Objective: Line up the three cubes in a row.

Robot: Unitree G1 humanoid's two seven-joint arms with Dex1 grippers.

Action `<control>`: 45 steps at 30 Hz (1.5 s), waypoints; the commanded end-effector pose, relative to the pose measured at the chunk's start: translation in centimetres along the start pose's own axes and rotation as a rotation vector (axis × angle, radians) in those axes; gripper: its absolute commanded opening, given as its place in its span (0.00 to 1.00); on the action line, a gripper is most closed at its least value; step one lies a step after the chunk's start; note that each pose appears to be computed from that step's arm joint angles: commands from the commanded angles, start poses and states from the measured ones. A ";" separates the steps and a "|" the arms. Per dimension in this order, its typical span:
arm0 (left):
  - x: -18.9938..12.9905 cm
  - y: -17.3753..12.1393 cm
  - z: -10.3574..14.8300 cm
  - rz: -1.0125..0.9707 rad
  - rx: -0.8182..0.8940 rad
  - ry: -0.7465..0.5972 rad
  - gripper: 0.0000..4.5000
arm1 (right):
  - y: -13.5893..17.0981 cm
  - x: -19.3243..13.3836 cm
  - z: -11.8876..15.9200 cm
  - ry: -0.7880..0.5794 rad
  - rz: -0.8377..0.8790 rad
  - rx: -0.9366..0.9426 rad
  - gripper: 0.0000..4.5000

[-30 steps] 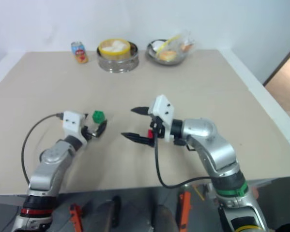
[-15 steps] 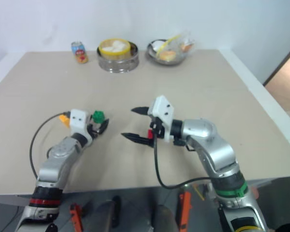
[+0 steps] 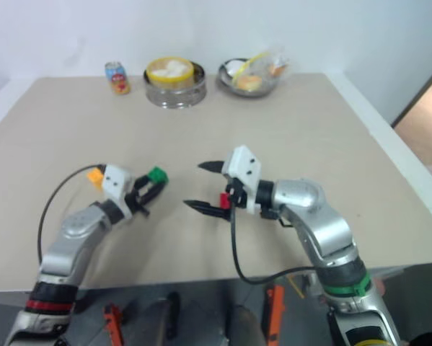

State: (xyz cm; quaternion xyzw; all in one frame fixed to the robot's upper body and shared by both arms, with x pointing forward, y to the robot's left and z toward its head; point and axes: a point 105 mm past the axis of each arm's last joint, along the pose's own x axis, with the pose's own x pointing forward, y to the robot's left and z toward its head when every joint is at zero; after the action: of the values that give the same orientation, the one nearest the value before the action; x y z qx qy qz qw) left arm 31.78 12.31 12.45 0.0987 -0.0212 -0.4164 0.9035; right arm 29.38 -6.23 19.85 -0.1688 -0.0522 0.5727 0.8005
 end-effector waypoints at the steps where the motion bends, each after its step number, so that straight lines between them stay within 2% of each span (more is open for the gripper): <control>1: -0.6 -2.1 0.9 -0.234 0.090 -0.008 0.29 | 0.3 -0.7 1.0 -0.021 0.008 -0.042 1.00; 4: -0.5 -2.2 0.8 -0.337 0.097 0.016 0.29 | 0.5 -0.8 0.9 -0.015 0.012 -0.041 1.00; 12: 2.5 -1.6 1.5 -0.525 0.177 0.029 0.29 | 1.8 -0.7 1.6 -0.030 0.030 -0.012 1.00; 17: 4.0 -0.9 1.9 -0.553 0.203 0.016 0.29 | 2.2 -0.8 1.6 -0.021 0.018 -0.004 1.00; 26: 5.6 -1.0 1.3 -0.579 0.227 0.026 0.29 | 2.5 -1.2 1.5 -0.012 -0.013 0.006 1.00; 45: 6.1 -1.4 0.6 -0.605 0.205 0.056 0.29 | 2.3 -1.6 1.3 -0.004 -0.038 0.017 1.00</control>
State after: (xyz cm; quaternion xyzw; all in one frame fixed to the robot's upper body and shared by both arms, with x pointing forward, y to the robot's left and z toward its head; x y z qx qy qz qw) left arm 34.51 6.87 11.59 0.1955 0.0064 -0.6595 0.7258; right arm 26.83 -6.44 19.10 -0.1521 -0.0243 0.5638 0.8114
